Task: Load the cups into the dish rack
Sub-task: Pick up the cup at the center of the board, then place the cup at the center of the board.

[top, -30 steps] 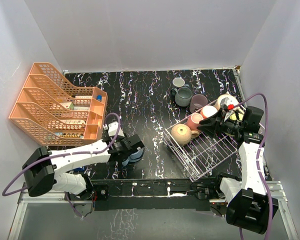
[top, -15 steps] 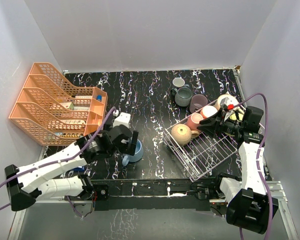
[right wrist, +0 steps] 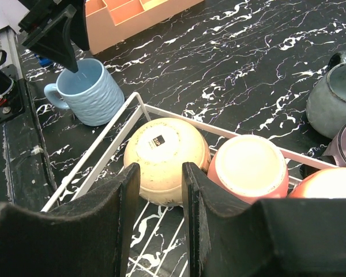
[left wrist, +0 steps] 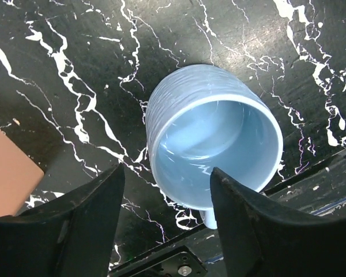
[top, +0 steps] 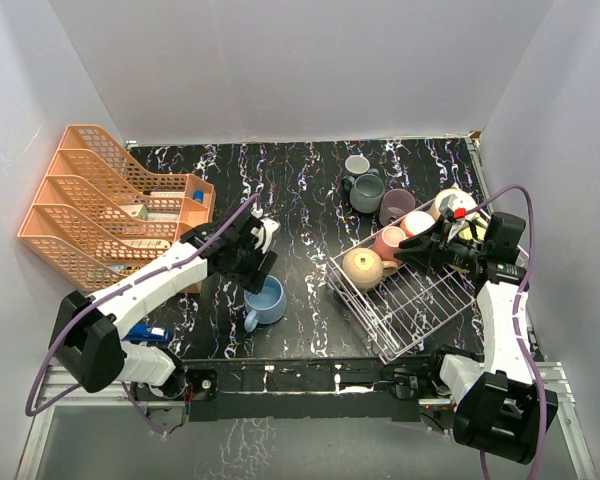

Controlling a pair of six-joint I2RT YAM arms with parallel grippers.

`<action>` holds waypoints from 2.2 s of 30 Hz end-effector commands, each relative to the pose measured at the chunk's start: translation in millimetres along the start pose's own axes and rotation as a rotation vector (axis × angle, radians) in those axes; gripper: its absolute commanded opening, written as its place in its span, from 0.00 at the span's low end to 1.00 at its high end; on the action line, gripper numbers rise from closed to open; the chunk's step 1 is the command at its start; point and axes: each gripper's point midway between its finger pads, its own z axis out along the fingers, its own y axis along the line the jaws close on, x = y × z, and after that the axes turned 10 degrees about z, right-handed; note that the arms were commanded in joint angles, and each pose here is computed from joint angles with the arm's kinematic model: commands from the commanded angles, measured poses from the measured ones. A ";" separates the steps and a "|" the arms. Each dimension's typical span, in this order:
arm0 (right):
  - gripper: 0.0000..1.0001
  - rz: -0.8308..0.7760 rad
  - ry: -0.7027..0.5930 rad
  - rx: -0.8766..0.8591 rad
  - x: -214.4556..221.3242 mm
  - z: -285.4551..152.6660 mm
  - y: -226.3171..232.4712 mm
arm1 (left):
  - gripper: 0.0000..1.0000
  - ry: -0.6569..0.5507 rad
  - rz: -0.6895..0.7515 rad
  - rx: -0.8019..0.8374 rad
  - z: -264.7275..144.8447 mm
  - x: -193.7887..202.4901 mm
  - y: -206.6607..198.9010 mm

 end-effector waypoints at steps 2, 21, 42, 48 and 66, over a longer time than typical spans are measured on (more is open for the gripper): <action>0.37 -0.040 -0.004 0.006 -3.6 -0.1 -3.4 | 0.49 -0.049 0.040 0.080 0.2 -18.4 -1.2; 0.37 -0.030 0.001 0.003 -0.8 0.4 -4.9 | 0.12 -0.063 -0.057 0.160 34.5 -2.4 -12.6; 0.37 -0.094 0.042 -0.146 -16.1 0.9 35.8 | 0.00 -0.701 -0.381 0.335 -75.2 -48.3 -39.6; 0.38 0.037 0.090 -0.231 -45.5 9.4 57.2 | 0.00 -0.946 -0.473 0.477 -129.0 -68.6 -48.3; 0.45 0.493 0.154 -0.371 -92.7 35.5 105.2 | 0.00 -1.371 -0.764 0.776 -223.6 -138.0 -29.3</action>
